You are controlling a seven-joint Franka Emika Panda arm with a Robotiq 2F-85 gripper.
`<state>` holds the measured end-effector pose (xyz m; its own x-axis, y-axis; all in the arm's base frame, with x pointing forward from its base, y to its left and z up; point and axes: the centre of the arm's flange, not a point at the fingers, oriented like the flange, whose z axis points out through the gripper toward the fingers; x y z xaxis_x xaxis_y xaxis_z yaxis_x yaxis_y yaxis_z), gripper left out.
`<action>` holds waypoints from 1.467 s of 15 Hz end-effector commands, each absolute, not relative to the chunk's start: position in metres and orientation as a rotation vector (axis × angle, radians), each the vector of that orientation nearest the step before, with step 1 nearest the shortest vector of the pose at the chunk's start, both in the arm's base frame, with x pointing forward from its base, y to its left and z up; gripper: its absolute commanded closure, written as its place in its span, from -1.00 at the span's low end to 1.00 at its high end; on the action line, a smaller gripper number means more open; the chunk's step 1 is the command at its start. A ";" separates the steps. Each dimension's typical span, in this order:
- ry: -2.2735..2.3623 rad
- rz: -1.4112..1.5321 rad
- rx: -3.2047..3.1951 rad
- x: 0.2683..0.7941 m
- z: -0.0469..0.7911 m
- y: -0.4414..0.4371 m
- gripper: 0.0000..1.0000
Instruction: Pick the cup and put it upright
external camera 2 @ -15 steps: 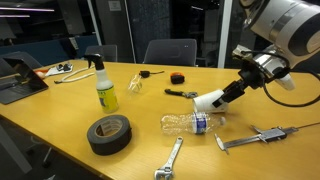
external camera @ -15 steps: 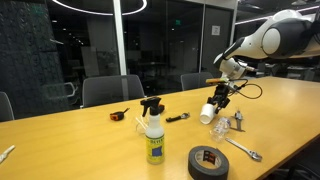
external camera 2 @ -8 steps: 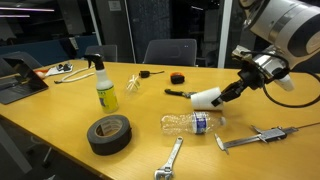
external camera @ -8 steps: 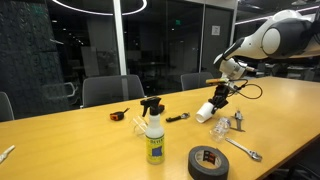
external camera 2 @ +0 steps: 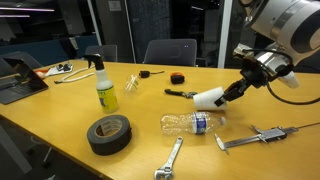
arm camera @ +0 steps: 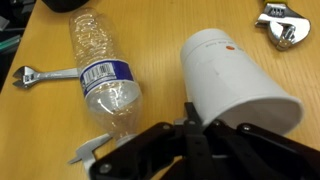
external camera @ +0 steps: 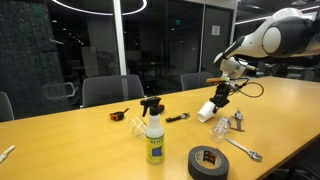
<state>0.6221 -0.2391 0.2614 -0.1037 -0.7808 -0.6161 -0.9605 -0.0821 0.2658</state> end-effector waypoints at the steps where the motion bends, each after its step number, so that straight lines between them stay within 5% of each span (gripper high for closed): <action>1: 2.078 0.789 -1.974 0.603 0.315 -0.240 0.93; 9: 2.414 0.303 -2.064 0.597 0.392 -0.234 0.93; 22: 2.896 -0.603 -2.092 0.621 0.328 -0.156 0.94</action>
